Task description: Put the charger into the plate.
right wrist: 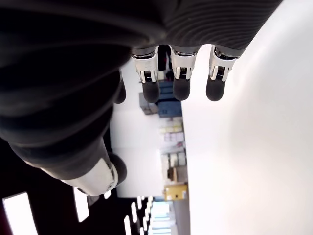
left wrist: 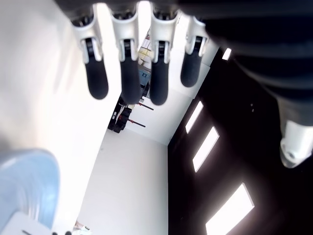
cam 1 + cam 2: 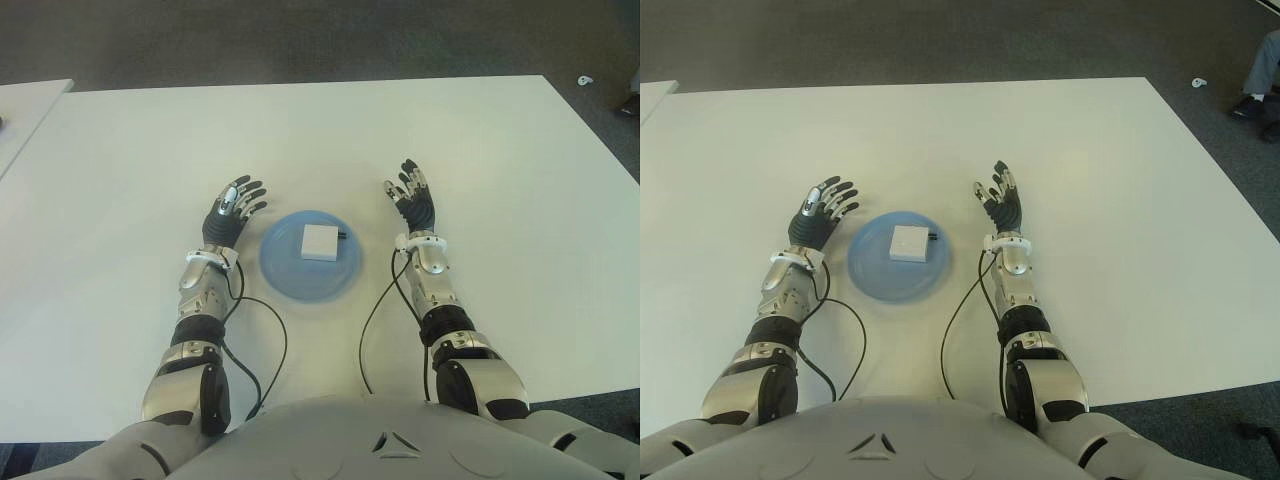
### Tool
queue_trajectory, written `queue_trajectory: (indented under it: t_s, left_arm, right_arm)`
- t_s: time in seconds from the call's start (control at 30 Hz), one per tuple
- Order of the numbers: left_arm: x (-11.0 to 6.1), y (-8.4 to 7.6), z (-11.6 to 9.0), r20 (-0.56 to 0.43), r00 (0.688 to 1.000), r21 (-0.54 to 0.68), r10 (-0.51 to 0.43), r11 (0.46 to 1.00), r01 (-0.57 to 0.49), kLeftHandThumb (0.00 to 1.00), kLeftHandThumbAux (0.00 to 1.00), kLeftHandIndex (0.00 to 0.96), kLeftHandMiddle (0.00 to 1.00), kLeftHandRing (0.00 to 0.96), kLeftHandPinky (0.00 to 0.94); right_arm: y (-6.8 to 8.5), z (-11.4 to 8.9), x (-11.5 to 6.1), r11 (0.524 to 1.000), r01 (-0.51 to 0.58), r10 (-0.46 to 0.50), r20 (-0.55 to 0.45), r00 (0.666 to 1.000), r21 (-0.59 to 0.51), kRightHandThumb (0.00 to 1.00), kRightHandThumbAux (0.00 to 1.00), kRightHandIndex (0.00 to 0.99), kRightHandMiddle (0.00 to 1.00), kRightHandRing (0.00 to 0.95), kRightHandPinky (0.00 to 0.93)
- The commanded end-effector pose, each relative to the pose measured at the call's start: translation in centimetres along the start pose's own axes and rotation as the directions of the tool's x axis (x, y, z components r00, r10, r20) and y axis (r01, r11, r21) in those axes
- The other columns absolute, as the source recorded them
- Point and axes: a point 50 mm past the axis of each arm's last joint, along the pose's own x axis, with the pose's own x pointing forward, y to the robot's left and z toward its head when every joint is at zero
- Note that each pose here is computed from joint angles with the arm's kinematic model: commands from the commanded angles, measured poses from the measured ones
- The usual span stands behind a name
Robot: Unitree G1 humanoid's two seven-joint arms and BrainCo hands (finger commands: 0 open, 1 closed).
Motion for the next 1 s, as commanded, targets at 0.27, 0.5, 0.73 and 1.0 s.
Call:
queue_trajectory:
  t_s: [0.27, 0.5, 0.73, 1.0]
  left_arm:
    - [-1.3, 0.7, -2.1, -0.104, 0.994, -0.03, 0.043, 0.998, -0.047, 0.003, 0.5, 0.231, 0.298, 0.299, 0.321]
    - [-1.3, 0.8, -2.0, -0.103, 0.994, -0.037, 0.036, 0.999, -0.04, 0.003, 0.497, 0.233, 0.292, 0.295, 0.322]
    - [-1.4, 1.0, -2.0, -0.102, 0.994, -0.028, 0.038, 0.999, -0.041, 0.008, 0.5, 0.226, 0.292, 0.296, 0.322]
    - [-1.4, 1.1, -1.7, -0.092, 0.995, -0.007, 0.046, 0.999, -0.047, 0.018, 0.494, 0.229, 0.296, 0.302, 0.328]
  right_arm:
    - [0.2, -2.2, -0.9, 0.999, -0.037, 0.036, -0.083, 0.996, -0.016, 0.0, 0.72, 0.023, 0.039, 0.011, 0.014]
    - [0.3, -3.3, -1.6, 0.998, -0.065, 0.063, -0.128, 0.99, -0.018, 0.0, 0.712, 0.029, 0.04, 0.017, 0.027]
    - [0.7, -4.2, -2.2, 0.996, -0.086, 0.084, -0.156, 0.984, -0.003, 0.01, 0.689, 0.027, 0.034, 0.017, 0.018]
    - [1.1, -4.6, -2.5, 0.995, -0.097, 0.097, -0.171, 0.98, 0.005, 0.026, 0.673, 0.021, 0.027, 0.009, 0.014]
